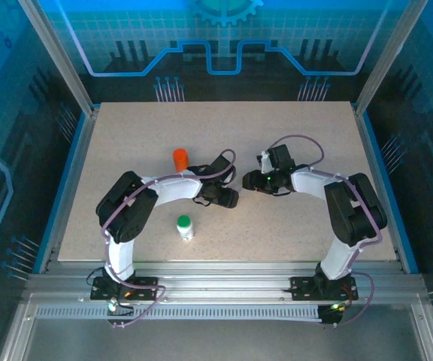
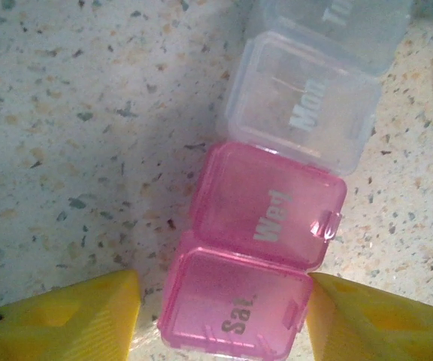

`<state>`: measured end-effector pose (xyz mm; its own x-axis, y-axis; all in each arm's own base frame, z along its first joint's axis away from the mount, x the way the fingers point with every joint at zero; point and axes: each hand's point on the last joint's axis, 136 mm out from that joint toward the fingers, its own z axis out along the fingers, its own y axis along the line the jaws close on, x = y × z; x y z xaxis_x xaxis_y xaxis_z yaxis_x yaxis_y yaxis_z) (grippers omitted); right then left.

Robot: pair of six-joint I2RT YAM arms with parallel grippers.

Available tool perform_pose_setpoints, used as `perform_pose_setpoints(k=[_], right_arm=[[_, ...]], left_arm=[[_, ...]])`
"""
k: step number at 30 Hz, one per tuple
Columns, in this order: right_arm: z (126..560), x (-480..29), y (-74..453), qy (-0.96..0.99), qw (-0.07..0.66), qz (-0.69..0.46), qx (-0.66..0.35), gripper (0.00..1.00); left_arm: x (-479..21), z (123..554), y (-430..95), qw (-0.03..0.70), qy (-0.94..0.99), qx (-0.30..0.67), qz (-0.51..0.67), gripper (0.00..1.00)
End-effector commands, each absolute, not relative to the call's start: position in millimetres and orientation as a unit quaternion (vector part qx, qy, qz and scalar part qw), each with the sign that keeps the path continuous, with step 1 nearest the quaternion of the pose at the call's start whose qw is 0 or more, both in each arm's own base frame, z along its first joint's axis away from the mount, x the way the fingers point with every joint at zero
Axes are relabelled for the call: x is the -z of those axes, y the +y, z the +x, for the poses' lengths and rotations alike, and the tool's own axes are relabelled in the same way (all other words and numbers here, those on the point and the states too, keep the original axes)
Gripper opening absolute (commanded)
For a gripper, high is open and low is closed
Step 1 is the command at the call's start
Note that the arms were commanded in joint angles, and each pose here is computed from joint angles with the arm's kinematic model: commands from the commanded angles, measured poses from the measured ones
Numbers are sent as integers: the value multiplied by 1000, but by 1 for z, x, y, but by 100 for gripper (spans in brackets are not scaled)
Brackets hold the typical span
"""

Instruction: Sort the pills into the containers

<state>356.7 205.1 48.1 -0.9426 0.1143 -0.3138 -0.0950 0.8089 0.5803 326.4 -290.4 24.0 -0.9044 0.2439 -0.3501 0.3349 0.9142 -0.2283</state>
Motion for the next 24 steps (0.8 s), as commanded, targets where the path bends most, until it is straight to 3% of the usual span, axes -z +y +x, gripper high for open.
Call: perform_pose_setpoints(k=[1, 24], right_arm=[[361, -66, 217, 914, 173, 30, -366, 50], [353, -38, 228, 930, 175, 83, -312, 50]], left_arm=[[-47, 328, -288, 192, 958, 150, 154, 61], [-78, 336, -262, 282, 940, 117, 152, 59]])
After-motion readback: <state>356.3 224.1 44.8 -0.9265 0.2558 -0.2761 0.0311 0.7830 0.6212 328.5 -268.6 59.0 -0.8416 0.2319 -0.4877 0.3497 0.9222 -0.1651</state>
